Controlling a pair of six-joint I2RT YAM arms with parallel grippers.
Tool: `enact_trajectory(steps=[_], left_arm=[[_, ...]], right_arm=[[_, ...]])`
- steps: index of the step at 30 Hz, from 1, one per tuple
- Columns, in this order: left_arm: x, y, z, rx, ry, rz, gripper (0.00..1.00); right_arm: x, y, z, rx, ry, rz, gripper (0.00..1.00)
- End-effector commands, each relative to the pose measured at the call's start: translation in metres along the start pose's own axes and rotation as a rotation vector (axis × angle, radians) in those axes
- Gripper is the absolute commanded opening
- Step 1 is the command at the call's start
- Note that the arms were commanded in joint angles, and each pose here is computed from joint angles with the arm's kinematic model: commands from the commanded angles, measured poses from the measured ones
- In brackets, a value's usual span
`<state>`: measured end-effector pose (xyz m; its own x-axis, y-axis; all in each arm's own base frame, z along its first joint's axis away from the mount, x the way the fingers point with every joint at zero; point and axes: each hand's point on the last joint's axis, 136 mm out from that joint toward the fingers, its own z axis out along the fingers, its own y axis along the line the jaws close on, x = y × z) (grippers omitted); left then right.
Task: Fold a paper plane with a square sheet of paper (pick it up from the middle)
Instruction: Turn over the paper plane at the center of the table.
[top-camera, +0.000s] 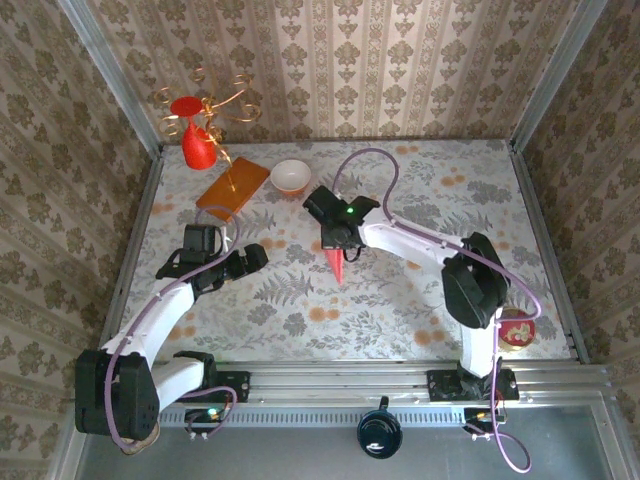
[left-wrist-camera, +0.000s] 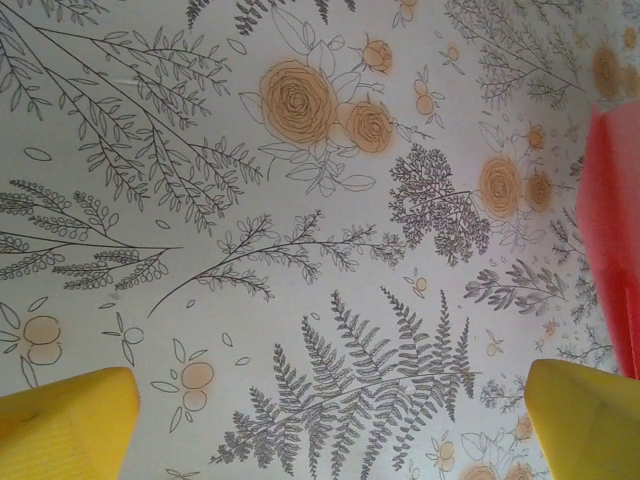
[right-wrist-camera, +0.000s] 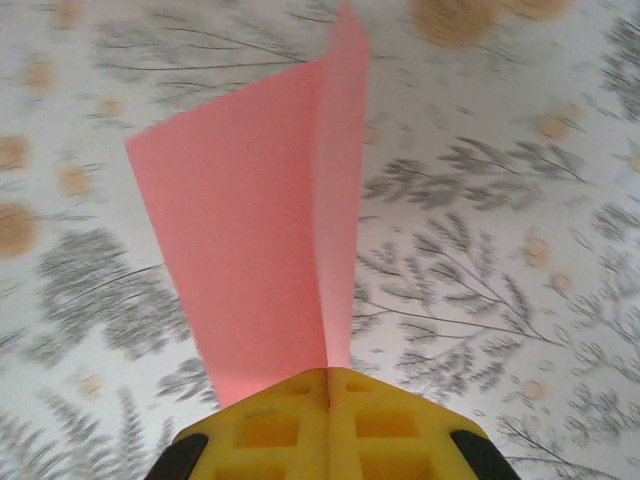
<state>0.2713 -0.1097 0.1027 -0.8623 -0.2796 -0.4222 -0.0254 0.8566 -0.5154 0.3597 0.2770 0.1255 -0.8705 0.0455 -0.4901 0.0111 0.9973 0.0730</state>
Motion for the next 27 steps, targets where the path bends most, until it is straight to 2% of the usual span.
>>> enact_trajectory(steps=[1,6,10,16,20,27], left_arm=[[-0.007,-0.008,-0.005,0.036,-0.023,0.008,1.00],[-0.012,-0.016,-0.008,0.073,-0.040,-0.025,1.00],[-0.011,-0.026,-0.003,0.131,-0.034,-0.071,0.99],[0.005,-0.040,0.016,0.125,0.026,-0.073,0.96],[0.016,-0.047,0.032,0.098,0.057,-0.088,0.93],[0.035,-0.068,0.063,0.113,0.126,-0.110,0.80]], right_arm=[[-0.009,0.049,-0.013,-0.281,-0.033,-0.085,0.00],[0.000,0.079,-0.008,-0.554,-0.001,-0.029,0.01],[0.006,0.082,0.003,-0.685,0.027,0.039,0.01],[0.015,0.070,0.015,-0.788,0.047,0.148,0.02],[0.023,0.057,0.022,-0.800,0.057,0.184,0.03],[0.040,0.034,0.040,-0.818,0.086,0.263,0.04]])
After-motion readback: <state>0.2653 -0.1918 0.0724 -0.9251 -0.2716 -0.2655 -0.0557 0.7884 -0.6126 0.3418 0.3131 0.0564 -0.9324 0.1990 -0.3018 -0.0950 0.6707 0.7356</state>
